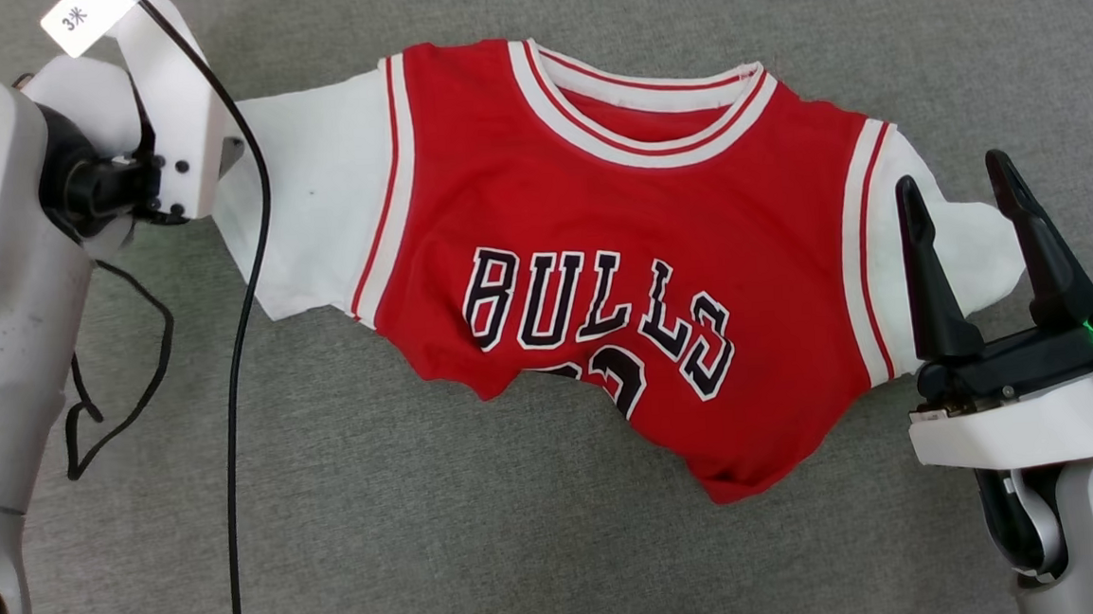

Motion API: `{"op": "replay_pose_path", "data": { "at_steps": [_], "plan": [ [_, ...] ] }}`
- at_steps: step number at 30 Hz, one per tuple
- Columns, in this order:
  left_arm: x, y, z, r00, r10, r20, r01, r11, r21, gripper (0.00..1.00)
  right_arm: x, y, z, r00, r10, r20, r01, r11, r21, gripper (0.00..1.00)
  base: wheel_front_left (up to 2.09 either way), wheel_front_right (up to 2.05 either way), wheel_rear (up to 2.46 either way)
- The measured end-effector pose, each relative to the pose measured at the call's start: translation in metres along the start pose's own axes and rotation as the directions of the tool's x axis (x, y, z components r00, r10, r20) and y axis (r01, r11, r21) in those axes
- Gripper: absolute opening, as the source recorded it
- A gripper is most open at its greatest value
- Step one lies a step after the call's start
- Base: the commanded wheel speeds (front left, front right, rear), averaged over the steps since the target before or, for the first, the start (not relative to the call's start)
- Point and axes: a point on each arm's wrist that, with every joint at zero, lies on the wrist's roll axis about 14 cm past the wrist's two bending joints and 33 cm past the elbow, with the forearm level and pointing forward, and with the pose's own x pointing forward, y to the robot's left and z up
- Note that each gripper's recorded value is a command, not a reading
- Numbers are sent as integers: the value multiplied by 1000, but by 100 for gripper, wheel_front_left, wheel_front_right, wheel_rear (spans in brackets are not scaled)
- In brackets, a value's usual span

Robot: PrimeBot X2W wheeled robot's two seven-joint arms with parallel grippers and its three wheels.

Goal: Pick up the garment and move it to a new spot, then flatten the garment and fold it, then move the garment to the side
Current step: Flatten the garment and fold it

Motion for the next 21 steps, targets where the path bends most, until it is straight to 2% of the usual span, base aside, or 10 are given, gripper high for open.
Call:
{"op": "replay_pose_path", "data": {
  "at_steps": [4,8,9,10,15,21],
  "plan": [
    [19,0,-20,995,-9,-100,9,1000,-3,100,2,-3,-7,1000,-7,-16,7,1000,-8,100,0,0,0],
    [27,-4,-27,991,-24,-130,27,1000,16,100,3,-6,-12,999,-16,-28,15,1000,-12,100,0,0,0],
    [27,-5,-28,991,-25,-130,29,999,24,43,3,-6,-13,999,-15,-29,15,1000,-12,100,0,0,0],
    [27,-6,-28,992,-26,-126,30,999,35,0,3,-6,-13,999,-14,-30,14,1000,-14,100,0,0,0],
    [21,-15,-24,998,-52,-45,55,997,60,0,4,-6,-7,1000,-13,-16,13,1000,-20,100,0,0,0],
    [-12,-2,-18,995,-36,95,31,998,58,0,-2,-7,0,1000,-20,-4,20,1000,-20,100,0,0,0]
  ]
}}
